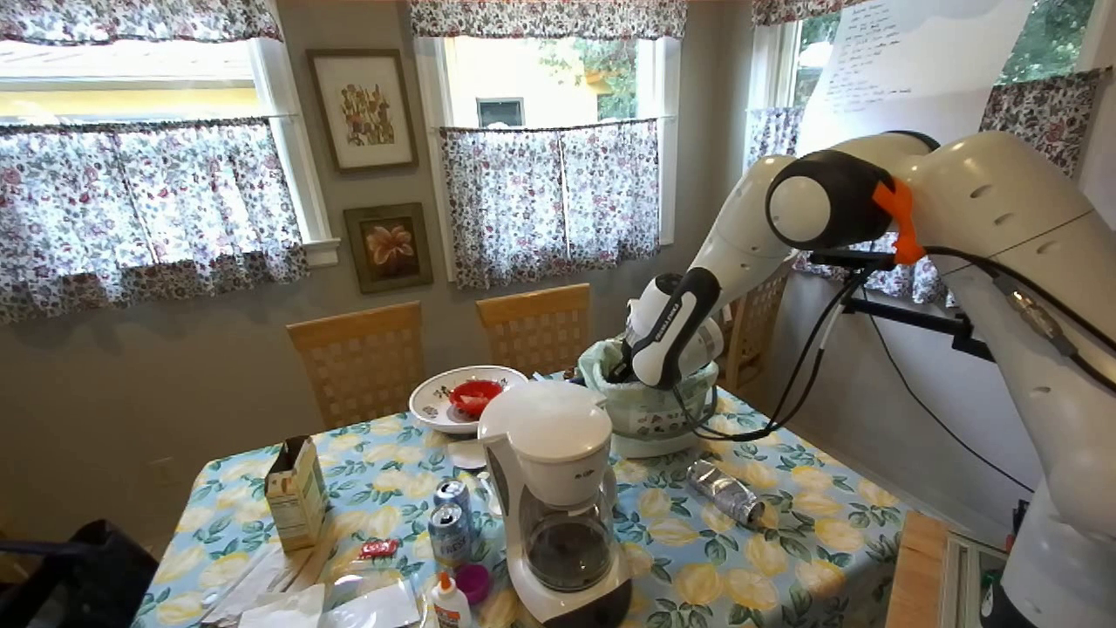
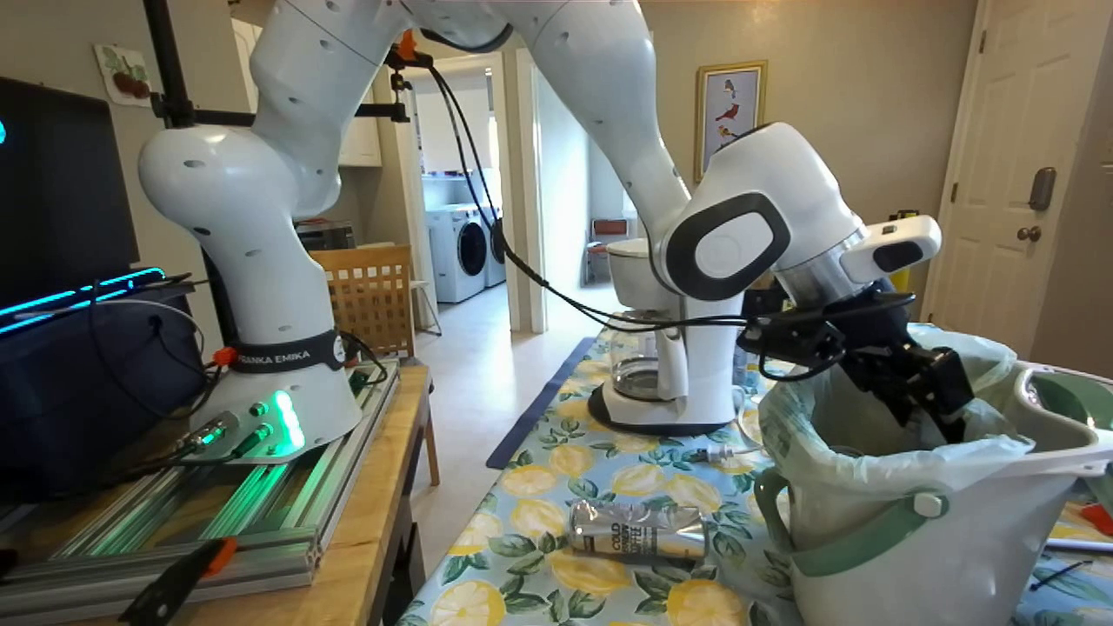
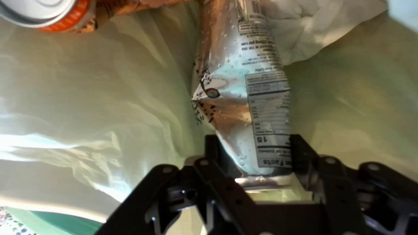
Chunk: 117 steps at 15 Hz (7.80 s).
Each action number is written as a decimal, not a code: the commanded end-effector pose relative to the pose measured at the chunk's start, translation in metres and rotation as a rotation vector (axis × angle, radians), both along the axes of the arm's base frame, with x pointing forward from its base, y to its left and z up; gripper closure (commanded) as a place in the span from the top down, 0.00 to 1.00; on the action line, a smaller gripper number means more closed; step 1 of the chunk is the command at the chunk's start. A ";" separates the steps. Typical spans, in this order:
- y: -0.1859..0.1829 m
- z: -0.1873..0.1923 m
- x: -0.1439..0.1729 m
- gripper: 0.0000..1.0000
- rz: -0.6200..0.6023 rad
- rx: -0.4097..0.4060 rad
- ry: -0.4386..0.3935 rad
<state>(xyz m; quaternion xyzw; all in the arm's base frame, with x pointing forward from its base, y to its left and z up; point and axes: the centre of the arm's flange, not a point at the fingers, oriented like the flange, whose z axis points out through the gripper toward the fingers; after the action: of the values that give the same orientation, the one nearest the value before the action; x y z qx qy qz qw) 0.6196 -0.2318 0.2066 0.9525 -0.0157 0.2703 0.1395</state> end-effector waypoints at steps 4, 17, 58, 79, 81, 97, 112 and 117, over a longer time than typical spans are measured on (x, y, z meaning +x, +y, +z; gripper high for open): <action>0.002 0.052 -0.021 0.32 -0.011 0.001 0.009; 0.013 0.171 -0.070 0.32 -0.032 0.069 0.009; 0.067 -0.033 -0.114 0.97 -0.243 0.240 0.664; -0.019 0.134 -0.059 1.00 -0.228 0.117 0.207; -0.027 0.123 -0.050 1.00 -0.210 0.111 0.200; -0.057 0.029 -0.024 1.00 -0.242 0.176 0.335; -0.062 0.017 -0.024 0.44 -0.280 0.191 0.486; -0.058 0.045 -0.024 0.11 -0.264 0.196 0.438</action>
<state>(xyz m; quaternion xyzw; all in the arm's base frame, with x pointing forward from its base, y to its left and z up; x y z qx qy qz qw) 0.5961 -0.2917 0.2366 0.9858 -0.1401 0.0228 0.0892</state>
